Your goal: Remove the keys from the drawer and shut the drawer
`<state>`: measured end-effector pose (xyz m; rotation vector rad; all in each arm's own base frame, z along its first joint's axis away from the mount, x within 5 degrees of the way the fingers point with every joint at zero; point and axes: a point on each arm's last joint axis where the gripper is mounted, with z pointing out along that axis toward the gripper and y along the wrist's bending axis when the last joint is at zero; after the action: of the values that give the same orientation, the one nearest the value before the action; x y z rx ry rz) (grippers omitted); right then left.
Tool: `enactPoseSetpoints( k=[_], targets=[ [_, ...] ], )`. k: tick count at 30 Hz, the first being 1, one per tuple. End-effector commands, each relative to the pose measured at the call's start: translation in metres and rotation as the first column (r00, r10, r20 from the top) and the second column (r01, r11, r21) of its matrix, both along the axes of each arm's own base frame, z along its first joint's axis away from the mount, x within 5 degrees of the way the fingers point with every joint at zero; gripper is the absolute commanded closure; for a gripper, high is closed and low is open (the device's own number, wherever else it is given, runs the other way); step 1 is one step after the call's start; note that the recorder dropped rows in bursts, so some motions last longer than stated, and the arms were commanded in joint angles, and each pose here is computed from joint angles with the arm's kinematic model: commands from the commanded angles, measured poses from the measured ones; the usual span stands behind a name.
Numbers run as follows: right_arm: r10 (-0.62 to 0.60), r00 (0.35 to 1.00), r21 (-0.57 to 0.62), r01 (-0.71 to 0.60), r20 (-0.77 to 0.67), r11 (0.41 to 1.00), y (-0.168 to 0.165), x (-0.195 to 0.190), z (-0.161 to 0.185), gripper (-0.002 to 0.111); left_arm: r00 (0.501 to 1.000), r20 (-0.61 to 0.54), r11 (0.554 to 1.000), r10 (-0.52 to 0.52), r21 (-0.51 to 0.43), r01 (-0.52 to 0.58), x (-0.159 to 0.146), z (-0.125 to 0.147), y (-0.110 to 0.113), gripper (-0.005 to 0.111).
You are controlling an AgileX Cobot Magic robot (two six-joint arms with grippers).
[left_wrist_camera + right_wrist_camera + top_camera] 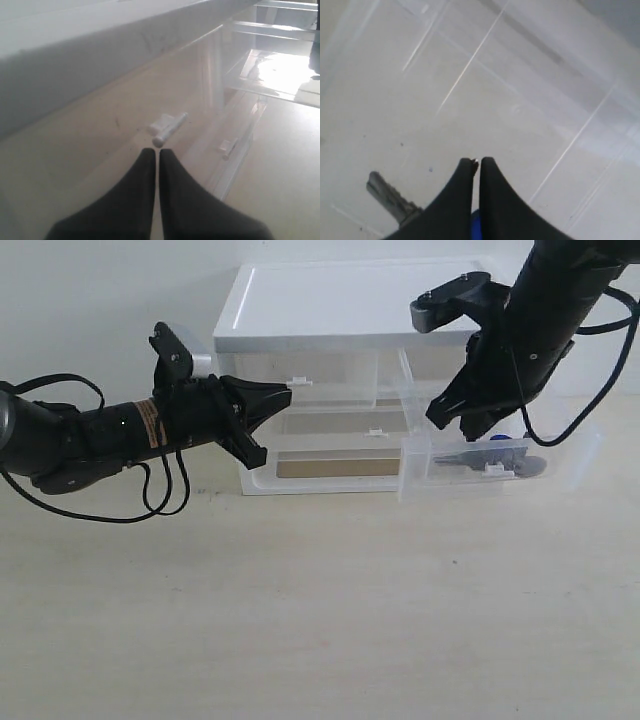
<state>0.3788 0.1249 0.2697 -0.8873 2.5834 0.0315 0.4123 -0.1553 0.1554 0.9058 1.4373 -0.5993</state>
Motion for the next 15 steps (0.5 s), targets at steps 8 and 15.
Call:
enactPoseSetpoints(
  k=[8, 15],
  targets=[
    [0.003, 0.993, 0.014, -0.005, 0.116, 1.000, -0.007, -0.016, 0.040, 0.107, 0.977, -0.048, 0.973, 0.206, -0.094, -0.209, 0.019, 0.009, 0.015, 0.102],
    [0.036, 0.999, -0.031, -0.037, -0.015, 0.999, -0.014, -0.039, 0.051, 0.067, 0.977, -0.048, 0.973, 0.206, -0.094, -0.209, 0.019, 0.009, 0.015, 0.102]
  ],
)
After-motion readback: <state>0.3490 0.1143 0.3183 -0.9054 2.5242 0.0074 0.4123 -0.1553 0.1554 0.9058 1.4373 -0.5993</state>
